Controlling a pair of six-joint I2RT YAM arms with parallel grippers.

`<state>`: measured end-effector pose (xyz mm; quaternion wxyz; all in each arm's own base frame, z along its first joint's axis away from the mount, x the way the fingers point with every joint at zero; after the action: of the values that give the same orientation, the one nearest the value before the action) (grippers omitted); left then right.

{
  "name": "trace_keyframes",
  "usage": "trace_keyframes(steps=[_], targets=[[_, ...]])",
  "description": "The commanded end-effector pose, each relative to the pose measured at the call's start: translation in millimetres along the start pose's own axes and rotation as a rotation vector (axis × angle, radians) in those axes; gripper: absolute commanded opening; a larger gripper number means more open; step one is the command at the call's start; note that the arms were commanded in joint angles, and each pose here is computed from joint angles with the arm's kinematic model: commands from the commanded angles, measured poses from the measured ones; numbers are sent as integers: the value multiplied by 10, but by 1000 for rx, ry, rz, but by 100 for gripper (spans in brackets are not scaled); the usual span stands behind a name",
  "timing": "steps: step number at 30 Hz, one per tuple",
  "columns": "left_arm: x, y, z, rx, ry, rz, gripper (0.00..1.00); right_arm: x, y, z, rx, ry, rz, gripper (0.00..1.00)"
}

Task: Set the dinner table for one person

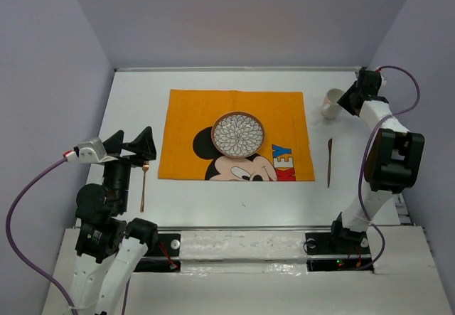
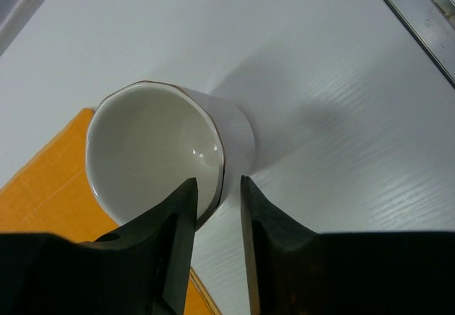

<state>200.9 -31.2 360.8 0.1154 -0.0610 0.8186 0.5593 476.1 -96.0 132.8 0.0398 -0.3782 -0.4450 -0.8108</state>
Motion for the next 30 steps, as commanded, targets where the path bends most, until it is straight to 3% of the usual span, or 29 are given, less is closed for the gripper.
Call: trace_keyframes(steps=[1,5,6,7,13,18,30], targets=[[-19,97,-38,-5,-14,-33,99,-3,244,101,6,24,-46,33],[-28,85,-39,-9,-14,-28,99,-32,288,109,22,19,-54,19],[-31,81,-39,-8,-13,-27,99,-25,315,117,24,20,-61,13],[-31,82,-37,-8,-12,-27,99,-6,365,142,29,25,-72,0],[-49,61,-26,-14,-5,-20,99,305,659,289,40,82,-147,0],[-55,53,-28,-13,-6,-17,99,730,807,708,100,195,-206,0],[-62,40,-24,-14,-5,-13,99,762,319,1478,212,341,-104,0]])
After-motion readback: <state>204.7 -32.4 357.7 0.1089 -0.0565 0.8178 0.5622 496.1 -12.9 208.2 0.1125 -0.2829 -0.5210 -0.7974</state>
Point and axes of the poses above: each gripper's point midway between its finger pads, its own x axis back along the fingers, its own z axis along the line the jaws close on, y = z × x, the point moved 1 cm from there along x, back along the fingers, and after that the axes turned 1 degree about -x, right-handed, at the moved point
